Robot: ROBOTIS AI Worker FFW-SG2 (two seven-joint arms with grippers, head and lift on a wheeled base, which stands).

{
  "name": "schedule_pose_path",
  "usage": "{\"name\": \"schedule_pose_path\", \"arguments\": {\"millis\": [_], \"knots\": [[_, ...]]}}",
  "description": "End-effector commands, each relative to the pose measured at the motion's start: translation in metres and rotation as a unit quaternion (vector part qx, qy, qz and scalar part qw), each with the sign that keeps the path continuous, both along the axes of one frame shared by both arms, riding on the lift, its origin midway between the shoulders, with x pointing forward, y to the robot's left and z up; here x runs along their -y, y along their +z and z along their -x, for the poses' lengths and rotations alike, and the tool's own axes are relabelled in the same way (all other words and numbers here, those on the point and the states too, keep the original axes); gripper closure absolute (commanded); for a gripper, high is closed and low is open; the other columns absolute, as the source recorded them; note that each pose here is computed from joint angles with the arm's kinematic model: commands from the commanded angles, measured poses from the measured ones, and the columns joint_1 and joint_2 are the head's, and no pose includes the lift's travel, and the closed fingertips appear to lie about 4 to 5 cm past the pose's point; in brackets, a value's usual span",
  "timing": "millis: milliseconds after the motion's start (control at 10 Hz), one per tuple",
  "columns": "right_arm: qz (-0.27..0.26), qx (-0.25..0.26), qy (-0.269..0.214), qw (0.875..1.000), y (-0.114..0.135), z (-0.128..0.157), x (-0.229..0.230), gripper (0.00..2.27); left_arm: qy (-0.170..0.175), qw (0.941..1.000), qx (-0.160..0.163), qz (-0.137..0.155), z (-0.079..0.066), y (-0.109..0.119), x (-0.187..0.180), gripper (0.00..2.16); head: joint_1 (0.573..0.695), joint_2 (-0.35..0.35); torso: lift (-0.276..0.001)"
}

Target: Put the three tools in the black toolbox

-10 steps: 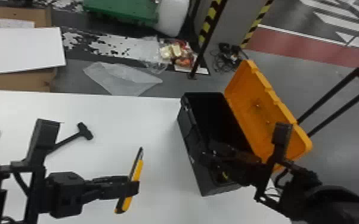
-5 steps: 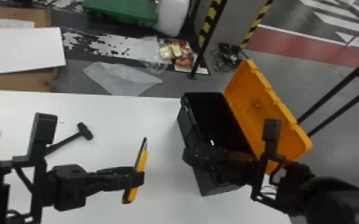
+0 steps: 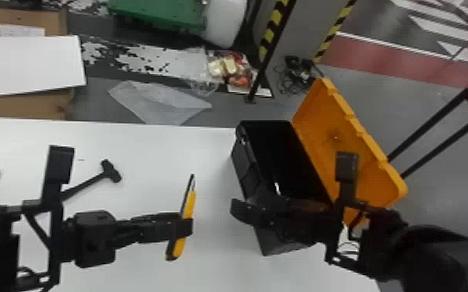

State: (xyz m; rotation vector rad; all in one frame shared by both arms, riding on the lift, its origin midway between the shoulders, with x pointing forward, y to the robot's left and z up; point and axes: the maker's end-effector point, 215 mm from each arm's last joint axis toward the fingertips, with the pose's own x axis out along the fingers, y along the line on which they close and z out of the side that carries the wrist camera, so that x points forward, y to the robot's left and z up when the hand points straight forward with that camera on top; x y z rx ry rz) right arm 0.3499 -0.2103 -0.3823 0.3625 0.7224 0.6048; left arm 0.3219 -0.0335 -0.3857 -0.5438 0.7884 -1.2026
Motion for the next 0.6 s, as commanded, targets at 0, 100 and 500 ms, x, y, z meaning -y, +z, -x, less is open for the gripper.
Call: {"name": "schedule_pose_path", "arguments": {"millis": [0, 100, 500], "knots": [[0.002, -0.010, 0.008, 1.000, 0.002, 0.008, -0.006, 0.09, -0.002, 1.0000, 0.003, 0.001, -0.002, 0.002, 0.002, 1.00, 0.695, -0.350, -0.055], [0.002, -0.010, 0.013, 1.000, 0.005, 0.010, -0.011, 0.09, 0.000, 1.0000, 0.002, -0.001, -0.002, 0.000, 0.001, 1.00, 0.695, -0.350, -0.055], [-0.004, -0.015, 0.024, 1.000, 0.006, 0.014, -0.026, 0.09, -0.004, 1.0000, -0.002, -0.004, 0.001, -0.005, 0.004, 1.00, 0.695, -0.350, -0.055]]}}
